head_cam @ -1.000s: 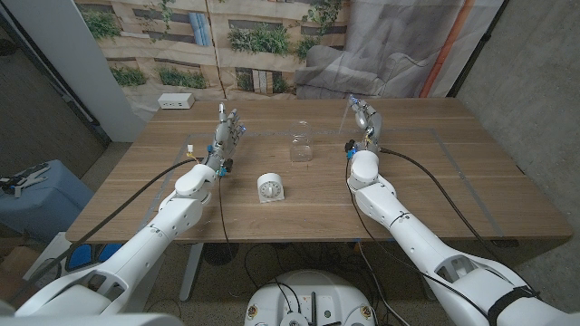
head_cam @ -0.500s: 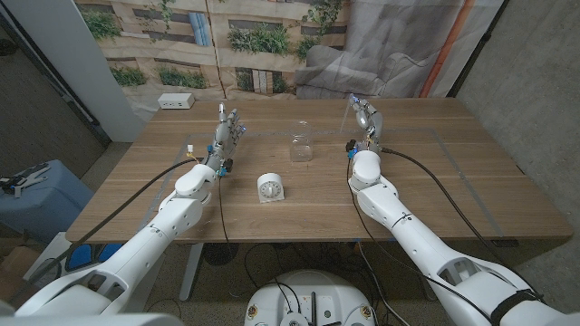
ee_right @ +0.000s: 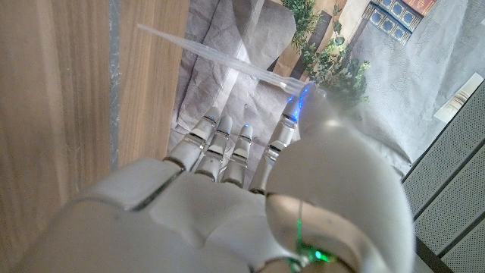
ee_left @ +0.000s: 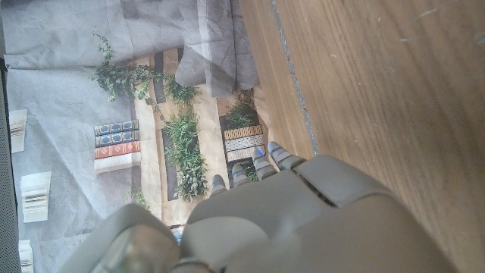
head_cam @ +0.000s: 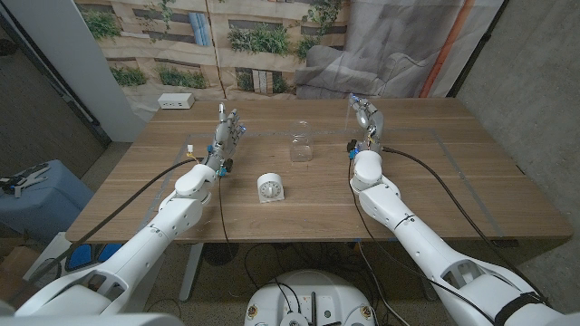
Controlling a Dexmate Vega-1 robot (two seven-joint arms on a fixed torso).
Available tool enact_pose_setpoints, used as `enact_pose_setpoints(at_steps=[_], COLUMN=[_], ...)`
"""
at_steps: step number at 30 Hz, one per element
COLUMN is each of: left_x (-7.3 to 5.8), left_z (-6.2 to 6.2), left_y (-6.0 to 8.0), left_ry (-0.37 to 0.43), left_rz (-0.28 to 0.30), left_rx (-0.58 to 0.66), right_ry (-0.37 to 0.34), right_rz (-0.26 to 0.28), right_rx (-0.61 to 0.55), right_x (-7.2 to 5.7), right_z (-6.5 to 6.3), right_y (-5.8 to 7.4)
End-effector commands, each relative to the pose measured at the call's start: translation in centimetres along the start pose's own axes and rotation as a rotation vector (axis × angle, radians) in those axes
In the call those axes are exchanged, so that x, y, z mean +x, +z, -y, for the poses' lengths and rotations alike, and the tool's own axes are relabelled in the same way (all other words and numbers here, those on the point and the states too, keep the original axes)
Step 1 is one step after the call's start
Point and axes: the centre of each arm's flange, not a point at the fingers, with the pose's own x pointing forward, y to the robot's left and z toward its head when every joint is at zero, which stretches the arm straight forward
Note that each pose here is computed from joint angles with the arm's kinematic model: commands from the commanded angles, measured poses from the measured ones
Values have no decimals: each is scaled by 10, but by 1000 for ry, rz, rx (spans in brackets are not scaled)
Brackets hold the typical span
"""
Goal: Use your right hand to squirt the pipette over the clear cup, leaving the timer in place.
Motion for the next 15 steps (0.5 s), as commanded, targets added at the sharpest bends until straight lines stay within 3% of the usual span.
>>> enact_pose_setpoints(at_steps=[1,15], left_x=[0,0], left_z=[0,0], left_y=[0,0], left_ry=[0,7], left_rz=[0,1], left_rx=[0,0], right_ry=[11,4], right_rz=[26,59], right_rx=[-44,-118], right_x=[-2,-2], right_z=[4,10], right_y=[7,16])
